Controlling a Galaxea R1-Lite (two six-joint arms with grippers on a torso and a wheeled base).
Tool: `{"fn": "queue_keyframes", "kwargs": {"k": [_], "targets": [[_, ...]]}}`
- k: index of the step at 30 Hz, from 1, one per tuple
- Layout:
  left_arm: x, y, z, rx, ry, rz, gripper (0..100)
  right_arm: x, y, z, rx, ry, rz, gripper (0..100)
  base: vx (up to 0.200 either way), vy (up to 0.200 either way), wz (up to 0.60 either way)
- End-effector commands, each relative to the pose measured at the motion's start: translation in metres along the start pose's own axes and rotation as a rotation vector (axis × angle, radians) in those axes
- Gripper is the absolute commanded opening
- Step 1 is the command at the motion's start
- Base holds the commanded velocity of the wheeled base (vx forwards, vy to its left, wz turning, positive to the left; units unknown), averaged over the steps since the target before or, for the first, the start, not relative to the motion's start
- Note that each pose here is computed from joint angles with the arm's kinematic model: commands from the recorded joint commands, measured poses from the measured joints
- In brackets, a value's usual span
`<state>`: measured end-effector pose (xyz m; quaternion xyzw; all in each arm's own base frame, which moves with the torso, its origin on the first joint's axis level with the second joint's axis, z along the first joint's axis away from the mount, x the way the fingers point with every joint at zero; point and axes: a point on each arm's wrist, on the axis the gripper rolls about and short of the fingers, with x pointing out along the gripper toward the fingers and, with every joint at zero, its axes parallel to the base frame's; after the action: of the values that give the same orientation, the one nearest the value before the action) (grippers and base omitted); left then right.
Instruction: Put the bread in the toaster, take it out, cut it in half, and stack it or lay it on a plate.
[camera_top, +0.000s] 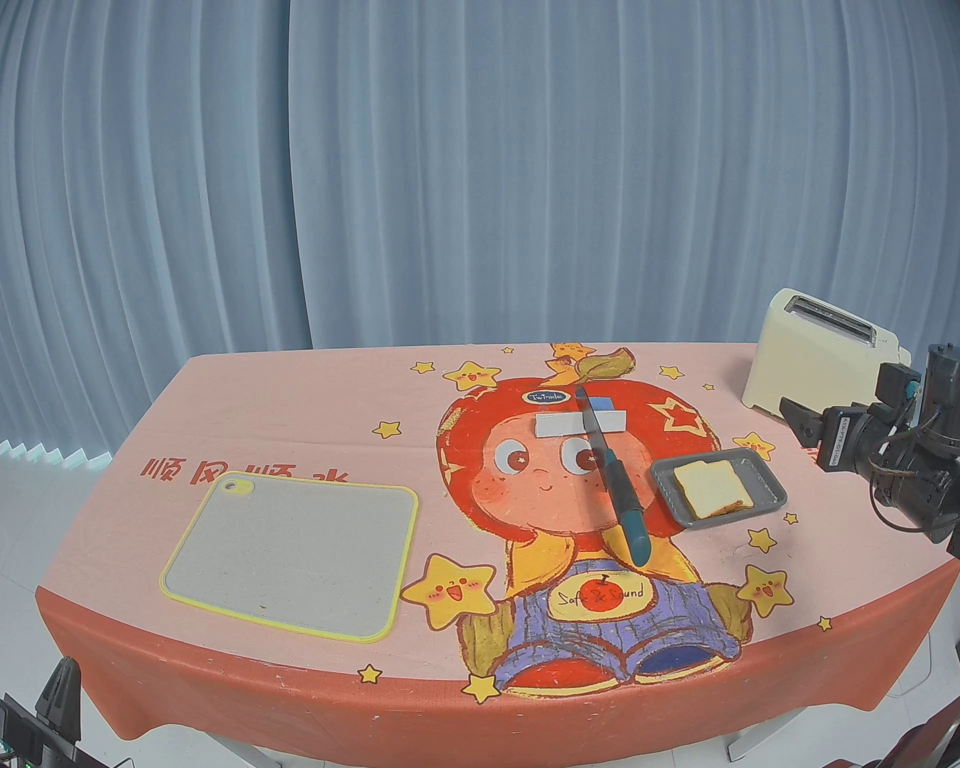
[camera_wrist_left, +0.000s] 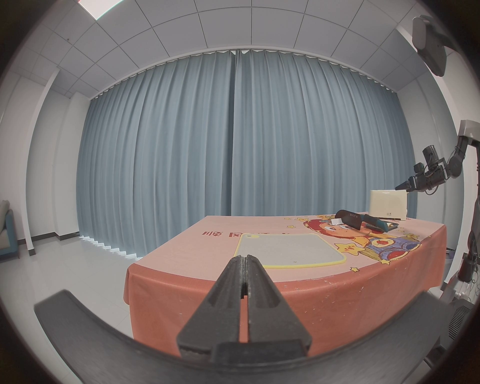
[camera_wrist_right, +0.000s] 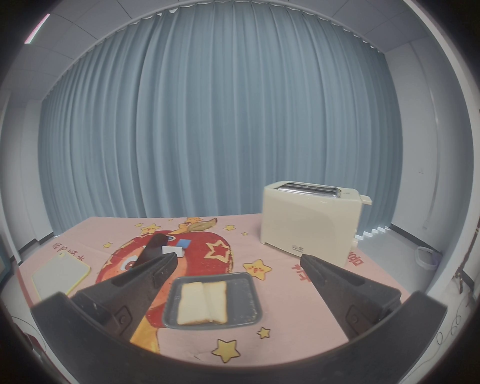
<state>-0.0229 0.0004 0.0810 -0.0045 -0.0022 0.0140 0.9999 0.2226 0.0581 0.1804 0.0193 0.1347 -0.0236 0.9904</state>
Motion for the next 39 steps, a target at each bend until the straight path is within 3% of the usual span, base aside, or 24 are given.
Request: {"fn": "queue_keyframes", "kwargs": {"k": [1,9,16,18,25,32,39], "targets": [[0.000,0.000,-0.005,0.000,0.001,0.001,0,0.002,-0.013,-0.008,0.006,0.030,-0.051,100,0.000,0.000,0.00],[0.000,0.000,-0.005,0.000,0.001,0.001,0,-0.005,-0.035,-0.010,0.026,0.010,-0.130,100,0.000,0.000,0.00],[0.000,0.000,-0.005,0.000,0.001,0.001,0,-0.012,-0.035,-0.007,0.038,-0.069,-0.080,100,0.000,0.000,0.00],[0.000,0.000,-0.005,0.000,0.001,0.001,0,-0.015,-0.036,-0.009,0.008,-0.065,-0.069,100,0.000,0.000,0.00],[0.000,0.000,-0.005,0.000,0.001,0.001,0,-0.023,-0.036,-0.013,-0.024,-0.074,-0.002,100,0.000,0.000,0.00],[0.000,0.000,-0.005,0.000,0.001,0.001,0,-0.024,-0.036,-0.014,-0.025,-0.085,0.005,100,0.000,0.000,0.00],[0.000,0.000,-0.005,0.000,0.001,0.001,0,-0.039,-0.043,-0.006,-0.011,-0.152,-0.017,100,0.000,0.000,0.00]]}}
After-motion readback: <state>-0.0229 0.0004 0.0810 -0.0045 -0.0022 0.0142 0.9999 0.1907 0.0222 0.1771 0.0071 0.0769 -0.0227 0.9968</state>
